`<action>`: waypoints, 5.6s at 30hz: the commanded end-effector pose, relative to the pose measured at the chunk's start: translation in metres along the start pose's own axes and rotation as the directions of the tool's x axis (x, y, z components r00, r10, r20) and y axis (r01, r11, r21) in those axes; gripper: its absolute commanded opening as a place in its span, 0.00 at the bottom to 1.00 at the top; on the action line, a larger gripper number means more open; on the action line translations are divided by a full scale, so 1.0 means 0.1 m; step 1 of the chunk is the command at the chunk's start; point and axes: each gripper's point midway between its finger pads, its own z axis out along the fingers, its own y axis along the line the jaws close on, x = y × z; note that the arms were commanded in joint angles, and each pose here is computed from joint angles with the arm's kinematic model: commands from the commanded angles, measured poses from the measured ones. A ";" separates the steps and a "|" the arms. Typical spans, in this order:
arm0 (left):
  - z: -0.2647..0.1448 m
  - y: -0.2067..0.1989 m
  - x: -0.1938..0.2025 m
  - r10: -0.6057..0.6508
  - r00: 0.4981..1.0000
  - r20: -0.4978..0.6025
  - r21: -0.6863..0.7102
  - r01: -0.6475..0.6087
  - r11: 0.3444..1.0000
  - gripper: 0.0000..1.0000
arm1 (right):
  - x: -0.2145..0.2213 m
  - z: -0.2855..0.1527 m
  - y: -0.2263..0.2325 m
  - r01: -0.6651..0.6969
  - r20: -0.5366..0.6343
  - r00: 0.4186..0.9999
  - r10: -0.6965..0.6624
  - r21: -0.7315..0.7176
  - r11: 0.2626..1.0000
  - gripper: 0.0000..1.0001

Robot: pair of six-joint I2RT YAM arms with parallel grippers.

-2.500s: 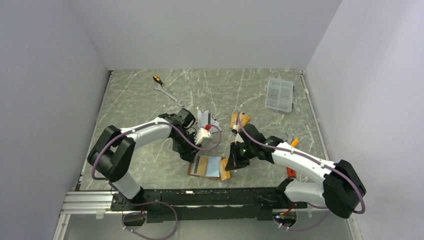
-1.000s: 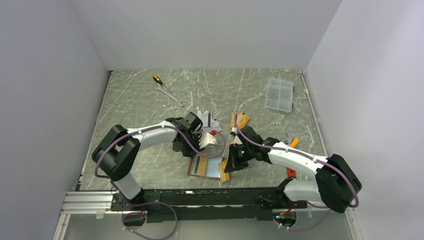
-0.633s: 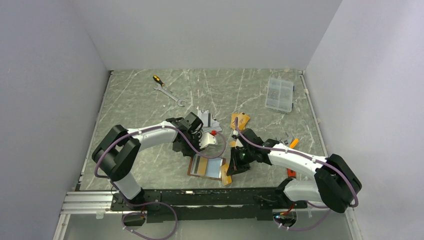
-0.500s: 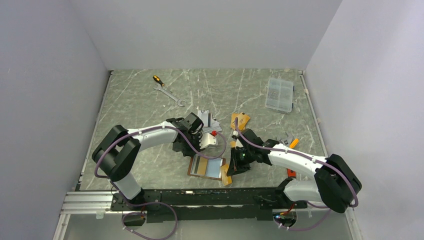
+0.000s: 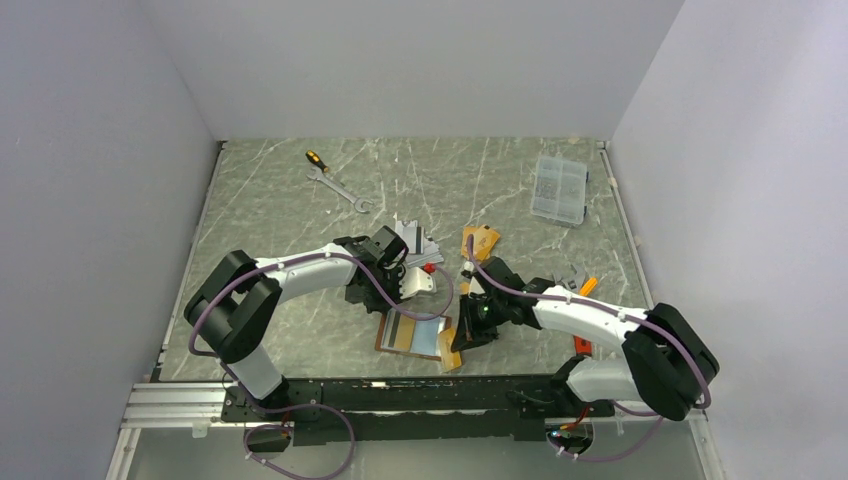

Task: Put the credit cards into the card holder
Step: Turn over the card slot in the card holder.

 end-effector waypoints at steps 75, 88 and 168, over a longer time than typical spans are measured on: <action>0.14 -0.18 0.17 0.030 0.995 -0.097 0.110 -0.019 0.994 0.00 | -0.05 0.11 -0.06 -0.008 -0.009 1.000 0.008 -0.078 0.997 0.00; -0.17 -0.24 -0.22 0.041 0.999 0.032 0.136 -0.045 0.990 0.00 | -0.22 0.23 0.02 -0.003 0.006 1.000 0.004 -0.110 0.994 0.00; 0.20 -0.29 -0.65 0.118 0.984 0.134 0.076 -0.129 0.989 0.00 | -0.10 0.12 0.11 0.026 0.041 0.999 -0.018 -0.205 0.978 0.00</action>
